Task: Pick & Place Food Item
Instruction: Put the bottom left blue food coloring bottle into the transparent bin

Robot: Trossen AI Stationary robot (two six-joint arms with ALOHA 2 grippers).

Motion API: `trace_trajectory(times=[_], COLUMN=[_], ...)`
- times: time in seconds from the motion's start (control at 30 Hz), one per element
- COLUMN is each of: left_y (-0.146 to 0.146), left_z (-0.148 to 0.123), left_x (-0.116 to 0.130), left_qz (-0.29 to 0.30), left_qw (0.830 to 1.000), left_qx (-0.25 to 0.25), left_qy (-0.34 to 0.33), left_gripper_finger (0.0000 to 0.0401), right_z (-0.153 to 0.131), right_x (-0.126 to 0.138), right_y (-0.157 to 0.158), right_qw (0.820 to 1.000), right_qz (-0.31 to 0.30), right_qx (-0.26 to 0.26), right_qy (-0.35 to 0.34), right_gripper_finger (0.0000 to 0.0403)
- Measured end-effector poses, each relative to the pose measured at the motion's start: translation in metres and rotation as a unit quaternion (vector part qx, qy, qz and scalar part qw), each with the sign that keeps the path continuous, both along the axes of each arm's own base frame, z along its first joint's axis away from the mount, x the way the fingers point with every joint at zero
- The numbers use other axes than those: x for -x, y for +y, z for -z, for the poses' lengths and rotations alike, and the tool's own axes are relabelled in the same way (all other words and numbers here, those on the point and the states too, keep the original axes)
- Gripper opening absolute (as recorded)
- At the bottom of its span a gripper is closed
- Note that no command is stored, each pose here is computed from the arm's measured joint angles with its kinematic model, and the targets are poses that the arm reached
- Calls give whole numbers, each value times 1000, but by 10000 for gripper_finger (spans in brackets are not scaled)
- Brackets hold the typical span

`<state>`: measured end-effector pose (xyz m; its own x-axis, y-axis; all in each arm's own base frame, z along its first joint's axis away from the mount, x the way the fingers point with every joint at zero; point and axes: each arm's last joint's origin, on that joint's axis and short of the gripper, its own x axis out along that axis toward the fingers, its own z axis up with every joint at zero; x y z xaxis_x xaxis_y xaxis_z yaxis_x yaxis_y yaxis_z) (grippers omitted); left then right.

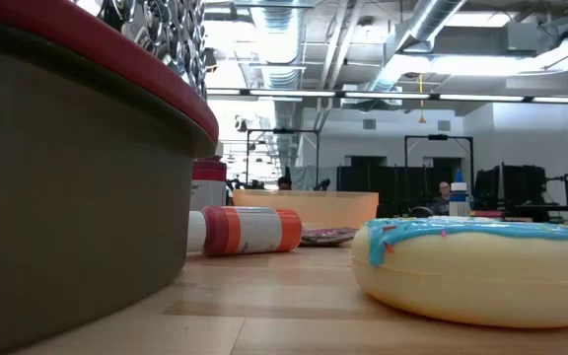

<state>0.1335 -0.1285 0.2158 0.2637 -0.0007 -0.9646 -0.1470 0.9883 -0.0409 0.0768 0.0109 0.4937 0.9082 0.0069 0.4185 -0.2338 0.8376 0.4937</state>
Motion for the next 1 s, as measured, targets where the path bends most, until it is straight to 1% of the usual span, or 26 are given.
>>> trace_trajectory(times=[0.17,0.37,0.5,0.67,0.73,0.83,1.0], left_y=[2,3,3,11,21,40,80], left_z=[0,0,0,-8,-18,-43,-96], left_x=[2,2,2,2,3,5,14], left_qz=[-24,-52,-72,-119,-148,-187,-230], left_qw=[1000,999,997,992,987,976,947], left_qx=[-6,-9,-7,-11,-20,-43,-97], left_qy=[7,3,-2,-47,-62,-101,-202], left_gripper_finger=[163,107,105,105,105,105,105], right_z=[0,0,0,-1,-1,-1,-3], right_x=[0,0,0,0,0,0,1], right_y=[0,0,0,0,0,0,0], right_qw=[1000,1000,1000,1000,1000,1000,1000], right_qz=[1,1,2,4,4,6,12], right_qx=[1,1,5,8,8,11,22], right_qy=[0,0,-1,-3,-4,-9,-16], right_gripper_finger=[0,0,0,0,0,0,0])
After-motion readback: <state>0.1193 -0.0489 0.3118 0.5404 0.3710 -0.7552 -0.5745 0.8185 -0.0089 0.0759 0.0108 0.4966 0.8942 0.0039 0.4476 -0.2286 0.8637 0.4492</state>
